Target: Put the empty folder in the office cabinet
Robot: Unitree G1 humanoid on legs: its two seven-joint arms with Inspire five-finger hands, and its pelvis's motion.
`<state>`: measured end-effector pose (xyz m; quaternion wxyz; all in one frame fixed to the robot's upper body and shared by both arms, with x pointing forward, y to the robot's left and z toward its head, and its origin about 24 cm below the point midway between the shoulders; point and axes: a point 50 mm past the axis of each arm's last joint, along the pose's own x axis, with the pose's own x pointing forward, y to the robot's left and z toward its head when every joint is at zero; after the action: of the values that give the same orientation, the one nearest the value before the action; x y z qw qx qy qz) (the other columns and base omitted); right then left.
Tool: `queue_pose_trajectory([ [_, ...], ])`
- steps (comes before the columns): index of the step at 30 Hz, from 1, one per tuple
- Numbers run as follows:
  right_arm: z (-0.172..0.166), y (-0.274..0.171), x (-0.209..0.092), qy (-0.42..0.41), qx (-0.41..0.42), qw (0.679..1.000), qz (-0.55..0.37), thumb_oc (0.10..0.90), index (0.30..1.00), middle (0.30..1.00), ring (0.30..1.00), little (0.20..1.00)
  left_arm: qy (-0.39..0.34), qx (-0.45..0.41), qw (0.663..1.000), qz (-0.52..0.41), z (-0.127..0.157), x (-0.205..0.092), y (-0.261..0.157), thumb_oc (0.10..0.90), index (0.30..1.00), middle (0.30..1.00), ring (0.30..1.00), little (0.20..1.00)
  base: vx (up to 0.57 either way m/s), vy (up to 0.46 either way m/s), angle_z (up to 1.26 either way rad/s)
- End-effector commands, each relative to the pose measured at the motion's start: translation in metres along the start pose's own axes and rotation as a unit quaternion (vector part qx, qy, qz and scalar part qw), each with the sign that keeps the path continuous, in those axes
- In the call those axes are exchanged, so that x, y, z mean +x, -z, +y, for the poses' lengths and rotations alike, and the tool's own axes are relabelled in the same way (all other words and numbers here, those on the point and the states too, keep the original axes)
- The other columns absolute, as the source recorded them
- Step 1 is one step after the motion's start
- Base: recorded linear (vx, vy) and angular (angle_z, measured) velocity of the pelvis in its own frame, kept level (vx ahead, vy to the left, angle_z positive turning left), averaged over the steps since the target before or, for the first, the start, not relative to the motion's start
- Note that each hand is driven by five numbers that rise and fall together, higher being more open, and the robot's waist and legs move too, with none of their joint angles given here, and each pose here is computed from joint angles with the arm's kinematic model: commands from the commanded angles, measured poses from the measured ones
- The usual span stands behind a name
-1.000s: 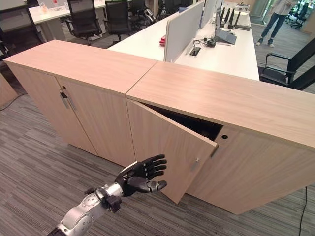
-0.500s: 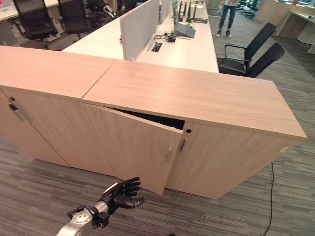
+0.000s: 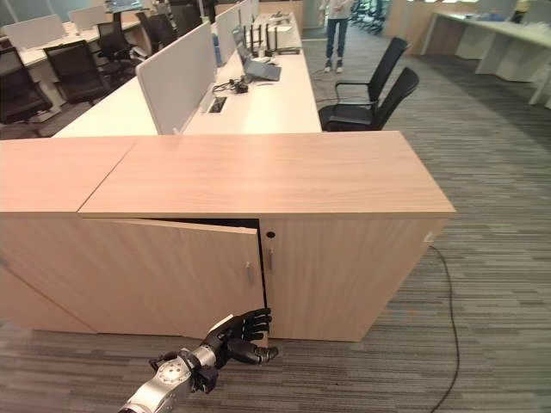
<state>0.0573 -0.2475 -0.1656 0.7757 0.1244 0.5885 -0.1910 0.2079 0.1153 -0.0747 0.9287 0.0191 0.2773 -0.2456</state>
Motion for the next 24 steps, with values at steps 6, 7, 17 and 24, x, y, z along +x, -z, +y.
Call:
queue_pose_trajectory([
  [6,-0.007,0.003,-0.001,-0.002,-0.023,1.0,0.015,0.8,0.9,0.9,0.9,0.9,-0.132,0.116,0.978,-0.114,0.068,0.006,-0.077,0.8,0.9,0.9,0.9,0.9,0.05,0.128,-0.54],
  [7,-0.008,0.009,-0.002,0.0,-0.022,0.999,0.025,0.8,0.9,0.9,0.9,0.9,-0.144,0.113,0.977,-0.113,0.075,0.004,-0.077,0.8,0.9,0.9,0.9,0.9,0.01,0.086,-0.12],
  [17,-0.022,0.043,-0.008,0.013,-0.005,0.996,0.084,0.8,0.9,0.9,0.9,0.9,-0.13,-0.034,0.985,-0.112,0.082,-0.028,-0.035,0.8,0.9,0.9,0.9,0.9,0.0,0.069,0.0],
  [24,-0.014,0.031,-0.005,0.007,0.015,0.998,0.062,0.8,0.9,0.9,0.9,0.9,-0.109,-0.045,0.993,-0.007,0.054,-0.041,0.029,0.8,0.9,0.9,0.9,0.9,-0.01,0.008,0.02],
])
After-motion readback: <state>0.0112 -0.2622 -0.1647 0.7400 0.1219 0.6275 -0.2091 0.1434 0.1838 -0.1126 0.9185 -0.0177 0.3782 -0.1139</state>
